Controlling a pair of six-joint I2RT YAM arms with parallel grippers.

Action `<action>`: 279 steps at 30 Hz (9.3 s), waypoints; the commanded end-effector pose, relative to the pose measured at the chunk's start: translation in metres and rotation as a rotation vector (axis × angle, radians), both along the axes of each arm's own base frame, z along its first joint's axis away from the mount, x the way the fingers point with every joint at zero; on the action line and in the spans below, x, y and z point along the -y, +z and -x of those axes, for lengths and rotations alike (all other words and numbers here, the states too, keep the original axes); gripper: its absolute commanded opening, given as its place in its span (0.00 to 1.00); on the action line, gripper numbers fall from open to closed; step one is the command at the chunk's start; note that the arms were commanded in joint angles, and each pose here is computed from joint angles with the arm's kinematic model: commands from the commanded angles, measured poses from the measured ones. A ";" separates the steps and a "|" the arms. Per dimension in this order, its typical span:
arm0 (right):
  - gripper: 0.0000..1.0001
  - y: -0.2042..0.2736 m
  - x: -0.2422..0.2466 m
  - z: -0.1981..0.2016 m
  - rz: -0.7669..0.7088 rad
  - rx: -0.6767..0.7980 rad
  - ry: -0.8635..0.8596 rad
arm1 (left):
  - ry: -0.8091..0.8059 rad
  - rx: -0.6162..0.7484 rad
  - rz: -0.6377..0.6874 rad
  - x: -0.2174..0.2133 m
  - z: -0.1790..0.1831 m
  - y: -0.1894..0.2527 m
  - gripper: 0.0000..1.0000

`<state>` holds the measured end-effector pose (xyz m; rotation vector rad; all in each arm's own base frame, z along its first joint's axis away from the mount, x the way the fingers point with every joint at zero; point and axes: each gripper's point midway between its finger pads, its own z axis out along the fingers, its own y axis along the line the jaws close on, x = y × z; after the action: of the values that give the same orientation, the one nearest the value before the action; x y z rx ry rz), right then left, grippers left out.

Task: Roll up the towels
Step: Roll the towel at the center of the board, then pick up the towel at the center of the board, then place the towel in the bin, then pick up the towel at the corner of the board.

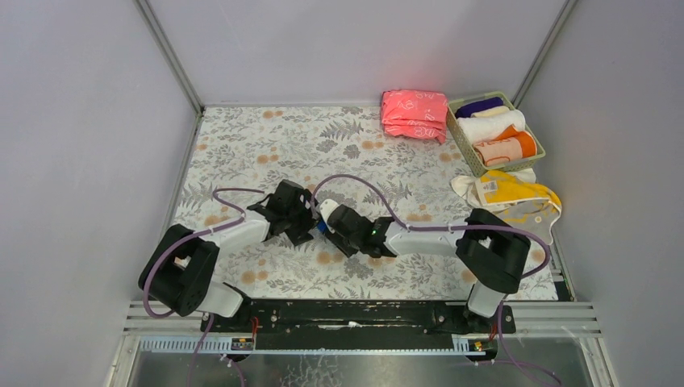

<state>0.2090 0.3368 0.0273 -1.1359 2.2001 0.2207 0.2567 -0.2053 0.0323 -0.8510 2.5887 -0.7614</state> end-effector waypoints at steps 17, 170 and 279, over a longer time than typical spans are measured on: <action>0.31 -0.001 0.008 0.048 -0.398 -0.702 0.017 | 0.009 0.025 -0.003 -0.012 0.004 0.020 0.91; 0.00 0.072 0.461 -0.341 -0.400 0.047 -1.868 | 0.058 0.263 -0.648 -0.179 -0.077 0.132 0.96; 0.76 0.044 0.445 -0.131 -0.137 -0.053 -1.669 | -0.029 0.424 -0.513 -0.157 -0.054 0.154 1.00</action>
<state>0.3352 -0.0903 0.0635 0.9383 2.4326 -0.2263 0.3015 -0.0476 0.1746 -0.4711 2.3185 -0.2107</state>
